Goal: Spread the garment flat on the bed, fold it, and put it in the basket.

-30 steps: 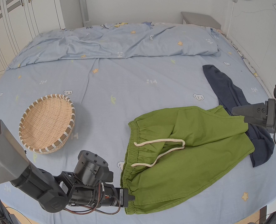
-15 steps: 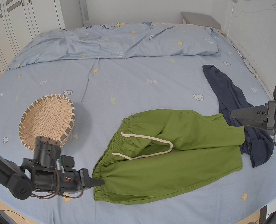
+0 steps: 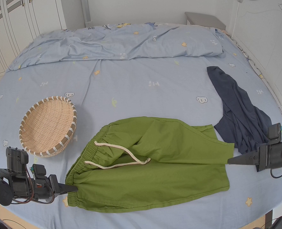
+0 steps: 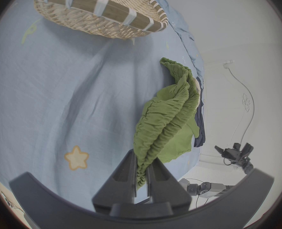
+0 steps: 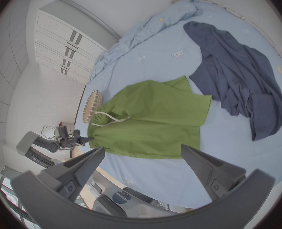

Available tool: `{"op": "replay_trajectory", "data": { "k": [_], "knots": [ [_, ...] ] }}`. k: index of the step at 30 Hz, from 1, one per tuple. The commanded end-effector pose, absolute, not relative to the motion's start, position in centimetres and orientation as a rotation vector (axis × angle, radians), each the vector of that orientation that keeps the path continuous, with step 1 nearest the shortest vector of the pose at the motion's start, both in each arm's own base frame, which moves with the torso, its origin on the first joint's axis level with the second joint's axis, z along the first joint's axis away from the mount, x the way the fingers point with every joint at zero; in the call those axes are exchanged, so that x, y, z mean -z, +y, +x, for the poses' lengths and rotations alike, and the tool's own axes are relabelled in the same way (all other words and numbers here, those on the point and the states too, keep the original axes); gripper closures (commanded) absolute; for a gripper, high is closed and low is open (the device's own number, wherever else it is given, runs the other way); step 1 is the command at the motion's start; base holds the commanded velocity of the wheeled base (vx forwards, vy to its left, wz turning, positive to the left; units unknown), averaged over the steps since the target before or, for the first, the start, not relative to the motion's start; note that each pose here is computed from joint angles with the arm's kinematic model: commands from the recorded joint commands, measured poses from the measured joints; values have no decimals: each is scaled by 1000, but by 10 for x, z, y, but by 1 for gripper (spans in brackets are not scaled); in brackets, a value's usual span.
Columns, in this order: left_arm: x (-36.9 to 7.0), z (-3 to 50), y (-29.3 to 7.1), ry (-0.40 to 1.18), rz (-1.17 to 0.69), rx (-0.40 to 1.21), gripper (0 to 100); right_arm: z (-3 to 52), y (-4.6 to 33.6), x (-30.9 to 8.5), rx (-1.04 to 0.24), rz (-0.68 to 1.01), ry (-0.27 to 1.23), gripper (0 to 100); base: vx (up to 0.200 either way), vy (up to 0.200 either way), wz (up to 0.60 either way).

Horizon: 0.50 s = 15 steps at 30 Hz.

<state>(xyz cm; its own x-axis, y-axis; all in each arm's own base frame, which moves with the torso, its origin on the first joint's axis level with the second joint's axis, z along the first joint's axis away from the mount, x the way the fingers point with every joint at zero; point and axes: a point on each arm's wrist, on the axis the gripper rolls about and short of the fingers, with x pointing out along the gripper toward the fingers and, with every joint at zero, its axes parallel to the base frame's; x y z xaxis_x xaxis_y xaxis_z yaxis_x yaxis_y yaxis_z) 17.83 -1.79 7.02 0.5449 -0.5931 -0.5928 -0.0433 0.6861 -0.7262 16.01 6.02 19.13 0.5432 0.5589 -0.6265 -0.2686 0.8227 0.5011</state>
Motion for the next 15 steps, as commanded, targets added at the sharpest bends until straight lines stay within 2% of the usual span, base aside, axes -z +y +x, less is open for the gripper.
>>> {"op": "replay_trajectory", "data": {
  "k": [1, 6, 11, 15],
  "knots": [
    [-70, 173, -12, 945, -785, 365, 100, 169, 54, -157, -469, 360, 978, 0, 0, 0, 0],
    [-71, 175, -13, 939, -781, 374, 100, 174, 42, -129, -471, 289, 1014, 0, 0, 0, 0],
    [-71, 175, -14, 939, -779, 376, 100, 179, 34, -116, -561, 309, 1052, 0, 0, 0, 0],
    [-71, 174, -14, 941, -781, 380, 100, 189, 25, -103, -539, 323, 1096, 0, 0, 0, 0]
  ]
}}
